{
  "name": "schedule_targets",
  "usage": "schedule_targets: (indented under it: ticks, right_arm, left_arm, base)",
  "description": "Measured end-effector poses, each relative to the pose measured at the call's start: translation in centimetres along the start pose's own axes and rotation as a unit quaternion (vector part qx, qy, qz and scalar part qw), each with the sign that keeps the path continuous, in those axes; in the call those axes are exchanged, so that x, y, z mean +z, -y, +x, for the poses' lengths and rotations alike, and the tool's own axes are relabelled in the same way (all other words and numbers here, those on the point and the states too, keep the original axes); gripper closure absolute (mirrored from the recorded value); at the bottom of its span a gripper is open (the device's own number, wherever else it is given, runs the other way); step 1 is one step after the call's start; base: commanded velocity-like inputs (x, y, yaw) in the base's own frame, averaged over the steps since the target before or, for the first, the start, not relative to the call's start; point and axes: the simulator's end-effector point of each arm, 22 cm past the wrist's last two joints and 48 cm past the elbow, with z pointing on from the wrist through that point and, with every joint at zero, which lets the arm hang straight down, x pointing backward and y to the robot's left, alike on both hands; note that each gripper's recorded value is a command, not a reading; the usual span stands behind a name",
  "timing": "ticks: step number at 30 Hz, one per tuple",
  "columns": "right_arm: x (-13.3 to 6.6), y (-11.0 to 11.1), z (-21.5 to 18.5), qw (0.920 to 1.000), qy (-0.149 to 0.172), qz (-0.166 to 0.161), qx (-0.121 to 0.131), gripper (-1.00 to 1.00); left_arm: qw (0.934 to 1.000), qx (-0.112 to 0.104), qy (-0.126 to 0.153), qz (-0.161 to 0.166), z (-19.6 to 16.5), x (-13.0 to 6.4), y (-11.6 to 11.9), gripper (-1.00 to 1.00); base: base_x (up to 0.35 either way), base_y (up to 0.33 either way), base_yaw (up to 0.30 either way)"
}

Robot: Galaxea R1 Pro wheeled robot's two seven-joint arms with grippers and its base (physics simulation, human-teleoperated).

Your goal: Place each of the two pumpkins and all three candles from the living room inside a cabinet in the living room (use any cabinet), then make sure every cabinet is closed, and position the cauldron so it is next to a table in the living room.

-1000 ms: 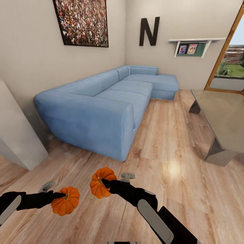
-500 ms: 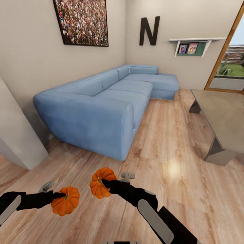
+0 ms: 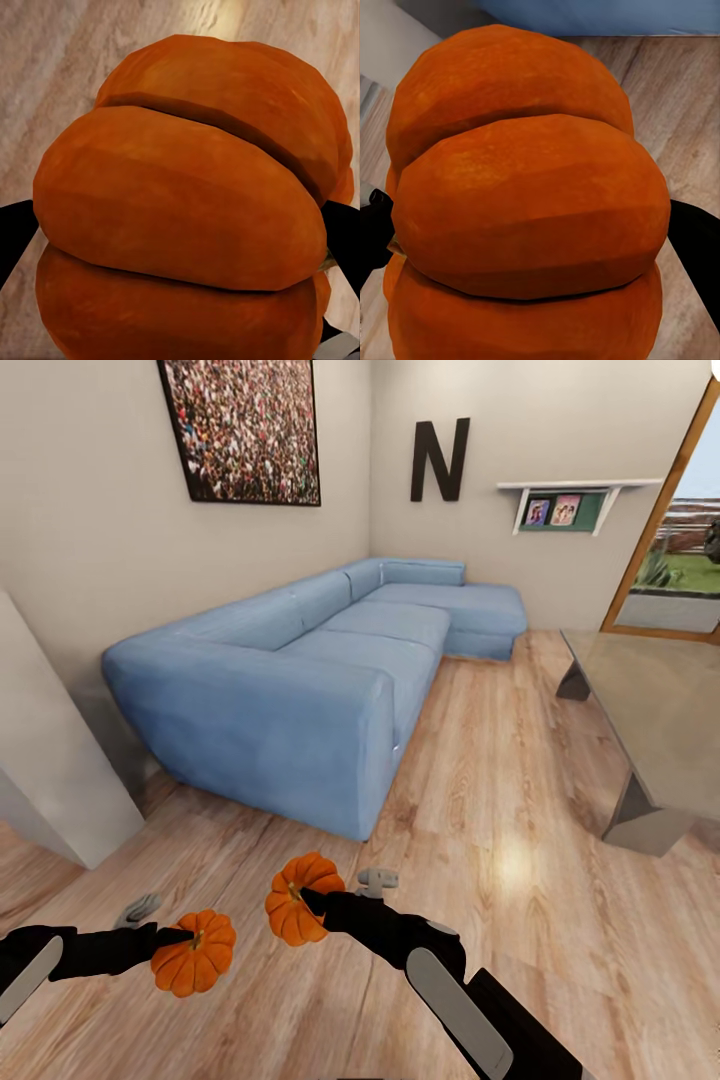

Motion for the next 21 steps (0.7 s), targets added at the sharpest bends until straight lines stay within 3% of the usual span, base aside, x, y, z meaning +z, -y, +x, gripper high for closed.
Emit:
schedule_targets:
  ticks: [21]
  right_arm:
    - [-1.0,-2.1,-3.0,0.9999,-0.008,0.002,0.007,1.00]
  left_arm:
    - [0.9999,-0.007,-0.009,-0.003,-1.6,-2.4,2.3,1.00]
  base:
    - [0.000,0.000,0.000]
